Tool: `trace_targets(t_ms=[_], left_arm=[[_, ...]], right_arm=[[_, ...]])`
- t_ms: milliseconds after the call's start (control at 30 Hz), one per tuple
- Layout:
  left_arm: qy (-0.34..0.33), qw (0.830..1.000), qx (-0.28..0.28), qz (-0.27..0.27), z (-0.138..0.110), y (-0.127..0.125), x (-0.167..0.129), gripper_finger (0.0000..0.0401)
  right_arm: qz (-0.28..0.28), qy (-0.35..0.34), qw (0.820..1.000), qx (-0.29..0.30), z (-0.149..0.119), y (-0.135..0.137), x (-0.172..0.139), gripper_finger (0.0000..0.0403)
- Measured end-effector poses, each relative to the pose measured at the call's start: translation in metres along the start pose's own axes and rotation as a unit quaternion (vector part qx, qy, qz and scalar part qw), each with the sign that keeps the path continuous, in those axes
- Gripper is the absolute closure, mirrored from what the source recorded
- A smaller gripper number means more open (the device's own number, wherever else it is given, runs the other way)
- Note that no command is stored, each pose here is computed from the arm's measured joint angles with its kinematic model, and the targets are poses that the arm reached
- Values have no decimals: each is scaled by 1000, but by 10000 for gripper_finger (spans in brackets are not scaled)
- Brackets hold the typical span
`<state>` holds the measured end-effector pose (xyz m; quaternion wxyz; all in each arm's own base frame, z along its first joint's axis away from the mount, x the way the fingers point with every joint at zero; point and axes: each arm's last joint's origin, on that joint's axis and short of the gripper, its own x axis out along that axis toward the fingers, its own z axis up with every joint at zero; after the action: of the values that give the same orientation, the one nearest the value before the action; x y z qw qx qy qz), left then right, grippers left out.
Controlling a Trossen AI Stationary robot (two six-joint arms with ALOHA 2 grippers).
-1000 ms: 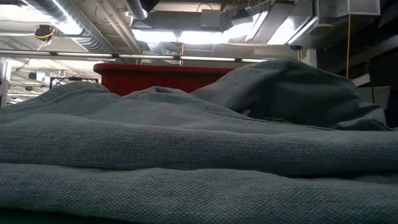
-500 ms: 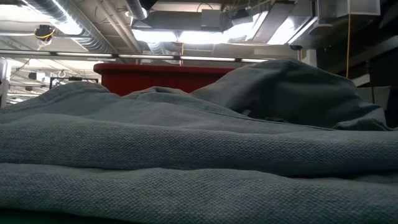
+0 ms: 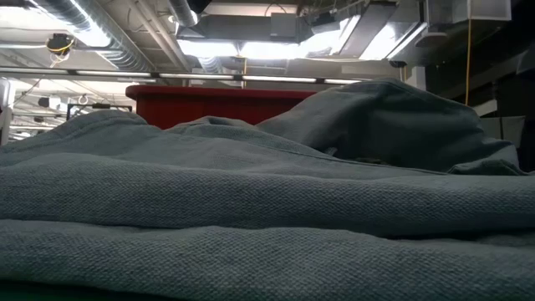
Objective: Fold laundry
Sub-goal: Fold the light blue jeans
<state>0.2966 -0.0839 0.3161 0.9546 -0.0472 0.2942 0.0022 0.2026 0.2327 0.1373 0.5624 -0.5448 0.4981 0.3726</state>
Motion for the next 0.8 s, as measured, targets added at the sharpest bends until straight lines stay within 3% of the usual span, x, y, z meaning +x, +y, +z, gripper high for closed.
trace_targets(t_ms=[167,400,633,800], left_arm=[[0,1000,0,-1,0,0,0,301],[0,1000,0,-1,0,0,0,301],[-3,999,-50,-4,1,0,-3,301],[-14,998,-53,-11,4,0,-14,301]], right_arm=[[2,1,1000,0,0,0,1,272],[-2,2,1000,15,0,0,2,387],[1,8,997,72,2,-2,-3,378],[10,25,994,104,5,-9,-17,398]])
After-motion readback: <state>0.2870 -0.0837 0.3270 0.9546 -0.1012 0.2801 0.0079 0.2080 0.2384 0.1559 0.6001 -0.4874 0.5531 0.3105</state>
